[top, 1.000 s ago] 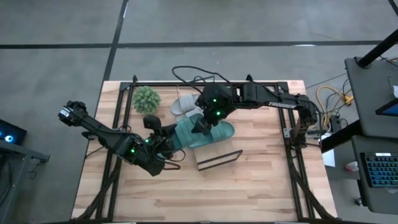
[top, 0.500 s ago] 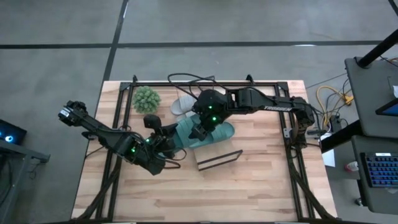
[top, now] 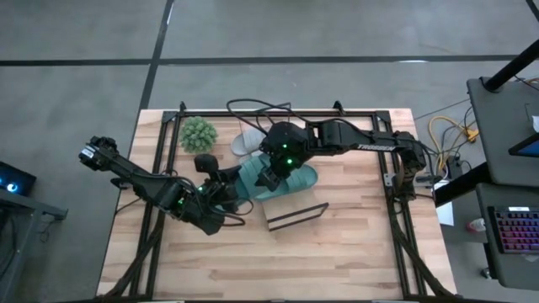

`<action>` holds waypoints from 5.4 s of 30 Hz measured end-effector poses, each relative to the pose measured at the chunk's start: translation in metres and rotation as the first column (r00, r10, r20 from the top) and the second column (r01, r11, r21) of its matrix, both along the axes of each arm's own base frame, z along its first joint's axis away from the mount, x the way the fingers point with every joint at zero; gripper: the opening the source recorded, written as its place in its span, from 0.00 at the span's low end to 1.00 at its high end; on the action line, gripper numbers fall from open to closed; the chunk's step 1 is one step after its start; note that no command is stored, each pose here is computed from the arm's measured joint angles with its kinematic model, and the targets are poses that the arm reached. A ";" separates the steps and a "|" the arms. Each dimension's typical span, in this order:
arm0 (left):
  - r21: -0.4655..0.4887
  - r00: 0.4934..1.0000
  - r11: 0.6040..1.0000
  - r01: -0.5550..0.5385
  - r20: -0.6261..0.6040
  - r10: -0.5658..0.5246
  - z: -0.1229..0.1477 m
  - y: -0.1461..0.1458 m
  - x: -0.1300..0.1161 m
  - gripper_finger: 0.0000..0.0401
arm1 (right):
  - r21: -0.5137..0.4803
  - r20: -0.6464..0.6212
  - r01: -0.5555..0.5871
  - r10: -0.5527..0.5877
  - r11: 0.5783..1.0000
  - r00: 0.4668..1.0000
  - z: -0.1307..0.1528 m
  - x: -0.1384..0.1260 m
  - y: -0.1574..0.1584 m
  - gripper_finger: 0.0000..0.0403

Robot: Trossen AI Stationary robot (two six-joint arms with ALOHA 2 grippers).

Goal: Pick and place slides into the shelf
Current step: Put the green slipper on the shelf

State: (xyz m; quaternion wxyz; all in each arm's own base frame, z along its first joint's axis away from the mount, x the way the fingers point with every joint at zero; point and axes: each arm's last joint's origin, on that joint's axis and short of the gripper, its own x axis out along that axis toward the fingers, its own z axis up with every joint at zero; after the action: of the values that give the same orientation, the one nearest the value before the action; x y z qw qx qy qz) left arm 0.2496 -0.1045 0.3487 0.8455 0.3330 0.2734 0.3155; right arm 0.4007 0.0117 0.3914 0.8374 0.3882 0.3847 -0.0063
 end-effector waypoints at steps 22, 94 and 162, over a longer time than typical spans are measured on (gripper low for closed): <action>-0.058 0.999 0.997 0.044 -0.002 -0.044 0.000 -0.001 0.001 0.11 | -0.026 -0.022 -0.025 0.025 0.999 0.999 -0.003 -0.002 -0.001 0.02; -0.534 0.835 0.841 0.087 0.499 0.231 0.069 0.062 -0.108 0.52 | 0.104 0.154 0.227 -0.241 0.968 0.958 -0.009 -0.143 0.013 0.02; -0.522 0.757 0.853 0.002 0.558 0.340 0.068 0.061 -0.088 0.52 | 0.323 0.134 0.116 -0.167 0.939 0.977 -0.206 -0.183 0.017 0.02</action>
State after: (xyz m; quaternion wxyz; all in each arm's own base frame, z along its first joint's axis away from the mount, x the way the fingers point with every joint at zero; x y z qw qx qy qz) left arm 0.1616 -0.0432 0.4166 0.9097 -0.0465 0.0741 0.4060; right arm 0.2179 0.0282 0.1858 0.7906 0.5421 0.2835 0.0254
